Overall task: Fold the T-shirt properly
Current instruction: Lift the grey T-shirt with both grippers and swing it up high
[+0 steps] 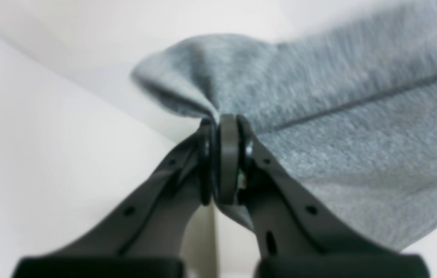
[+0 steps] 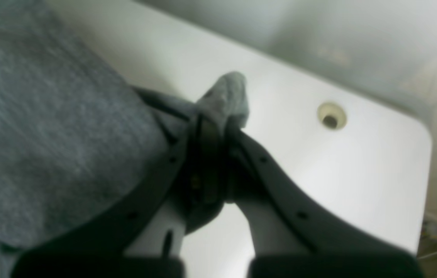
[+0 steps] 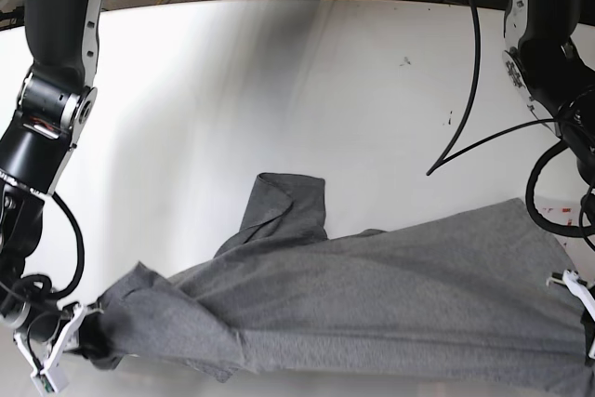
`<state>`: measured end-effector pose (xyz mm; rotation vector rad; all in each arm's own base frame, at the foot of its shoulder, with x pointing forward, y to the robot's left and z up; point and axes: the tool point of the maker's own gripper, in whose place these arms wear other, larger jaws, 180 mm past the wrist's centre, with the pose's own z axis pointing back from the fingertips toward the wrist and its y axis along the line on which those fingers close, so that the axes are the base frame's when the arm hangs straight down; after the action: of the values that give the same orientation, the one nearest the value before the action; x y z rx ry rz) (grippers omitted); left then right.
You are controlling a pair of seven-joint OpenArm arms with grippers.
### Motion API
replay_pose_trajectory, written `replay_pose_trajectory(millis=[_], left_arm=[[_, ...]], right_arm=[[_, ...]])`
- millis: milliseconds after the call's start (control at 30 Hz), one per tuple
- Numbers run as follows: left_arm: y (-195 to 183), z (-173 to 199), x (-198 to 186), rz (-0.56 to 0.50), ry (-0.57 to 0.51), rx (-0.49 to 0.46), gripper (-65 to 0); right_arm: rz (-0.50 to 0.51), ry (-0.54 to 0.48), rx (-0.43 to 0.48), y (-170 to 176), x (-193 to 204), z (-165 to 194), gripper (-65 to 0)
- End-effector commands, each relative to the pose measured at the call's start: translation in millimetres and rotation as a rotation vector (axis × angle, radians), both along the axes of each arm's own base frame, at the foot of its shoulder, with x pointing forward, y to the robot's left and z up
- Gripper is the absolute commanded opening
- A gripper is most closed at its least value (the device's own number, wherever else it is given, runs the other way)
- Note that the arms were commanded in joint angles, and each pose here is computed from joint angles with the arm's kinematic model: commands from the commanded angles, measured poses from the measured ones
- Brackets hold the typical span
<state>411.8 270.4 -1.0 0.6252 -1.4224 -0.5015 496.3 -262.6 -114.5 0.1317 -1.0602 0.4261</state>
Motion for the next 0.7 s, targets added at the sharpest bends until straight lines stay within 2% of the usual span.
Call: replay_pose_trajectory(millis=[0, 233, 300, 433, 600, 667], left_arm=[[5, 42, -6, 0.020, -0.109, 0.013, -65.0], [21, 124, -28, 0.067, -0.296, 0.054, -65.0], [21, 142, -34, 0.068, -0.341, 0.055, -65.0], [17, 166, -39, 0.069, -0.376, 0.102, -65.0], [12, 159, -34, 0.066, -0.334, 0.143, -65.0], [12, 142, -27, 0.062, -0.290, 0.143, -65.0]], right_arm=[[-0.005, -0.130, -0.022, -8, 8, 61, -65.0], [0.042, -0.301, -0.133, 12, 14, 166, -65.0], [0.042, -0.330, -0.167, 12, 11, 186, -65.0], [0.047, -0.266, -0.223, 14, 12, 172, -65.0], [0.039, -0.241, -0.236, 12, 11, 168, -65.0], [0.046, -0.258, -0.213, 12, 8, 173, -65.0]])
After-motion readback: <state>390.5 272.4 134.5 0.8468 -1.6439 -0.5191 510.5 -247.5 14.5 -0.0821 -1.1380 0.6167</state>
